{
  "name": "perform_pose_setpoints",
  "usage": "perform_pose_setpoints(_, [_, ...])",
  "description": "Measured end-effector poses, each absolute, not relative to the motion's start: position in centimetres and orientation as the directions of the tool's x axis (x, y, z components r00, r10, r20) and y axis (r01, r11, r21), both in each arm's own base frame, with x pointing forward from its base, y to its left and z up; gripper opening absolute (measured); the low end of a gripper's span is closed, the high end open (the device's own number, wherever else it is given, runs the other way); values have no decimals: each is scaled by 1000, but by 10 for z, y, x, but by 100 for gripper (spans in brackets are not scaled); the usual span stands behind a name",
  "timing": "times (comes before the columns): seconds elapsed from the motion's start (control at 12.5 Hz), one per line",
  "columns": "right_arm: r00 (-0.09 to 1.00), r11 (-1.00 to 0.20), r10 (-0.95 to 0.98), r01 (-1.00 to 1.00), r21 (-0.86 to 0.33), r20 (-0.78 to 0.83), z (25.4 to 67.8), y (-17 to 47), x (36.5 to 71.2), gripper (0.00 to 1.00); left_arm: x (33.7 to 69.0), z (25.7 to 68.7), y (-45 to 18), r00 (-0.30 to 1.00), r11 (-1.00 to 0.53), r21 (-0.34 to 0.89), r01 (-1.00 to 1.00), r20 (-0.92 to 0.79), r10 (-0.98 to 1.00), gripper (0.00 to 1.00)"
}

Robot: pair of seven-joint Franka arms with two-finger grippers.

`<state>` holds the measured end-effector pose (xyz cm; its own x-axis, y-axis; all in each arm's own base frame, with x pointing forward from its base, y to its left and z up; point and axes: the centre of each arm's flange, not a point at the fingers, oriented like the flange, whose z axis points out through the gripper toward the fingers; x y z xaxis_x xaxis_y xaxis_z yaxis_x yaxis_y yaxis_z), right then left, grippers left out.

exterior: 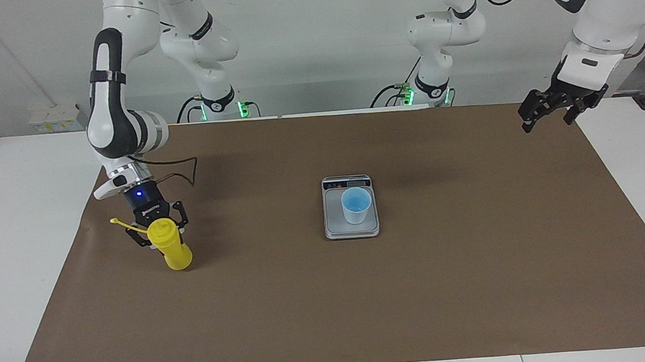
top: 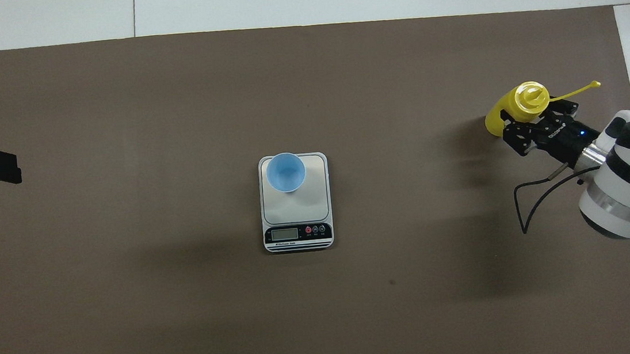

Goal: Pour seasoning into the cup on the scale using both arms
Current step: 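Lower the yellow bottle onto its side on the table with the right gripper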

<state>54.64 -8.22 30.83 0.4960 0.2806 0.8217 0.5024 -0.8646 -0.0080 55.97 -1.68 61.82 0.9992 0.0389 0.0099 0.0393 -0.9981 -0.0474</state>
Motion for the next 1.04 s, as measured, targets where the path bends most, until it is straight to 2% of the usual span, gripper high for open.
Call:
perform_pose_setpoints(0.32, [509,-863,259,504,-40,821,297,-83,542,47,560,618,-17,999,-998,-47,39,10,39,100])
perform_pose_setpoints(0.48, [511,-861,257,506,-46,820,295,-82,541,52,560,618,-17,999,-998,-47,39,10,39,100])
perform_pose_setpoints(0.56, [511,-861,257,507,-46,821,295,-82,541,61,560,618,-17,999,-998,-47,39,10,39,100])
perform_pose_setpoints(0.72, [508,-861,257,507,-45,822,296,-82,541,89,560,618,-17,999,-998,-47,39,10,39,100])
perform_pose_setpoints(0.8, [507,-861,256,507,-44,823,297,-82,542,99,560,618,-17,999,-998,-47,39,10,39,100])
perform_pose_setpoints(1.04, [506,-861,256,506,-43,823,297,-83,542,100,560,618,-17,999,-998,-47,39,10,39,100])
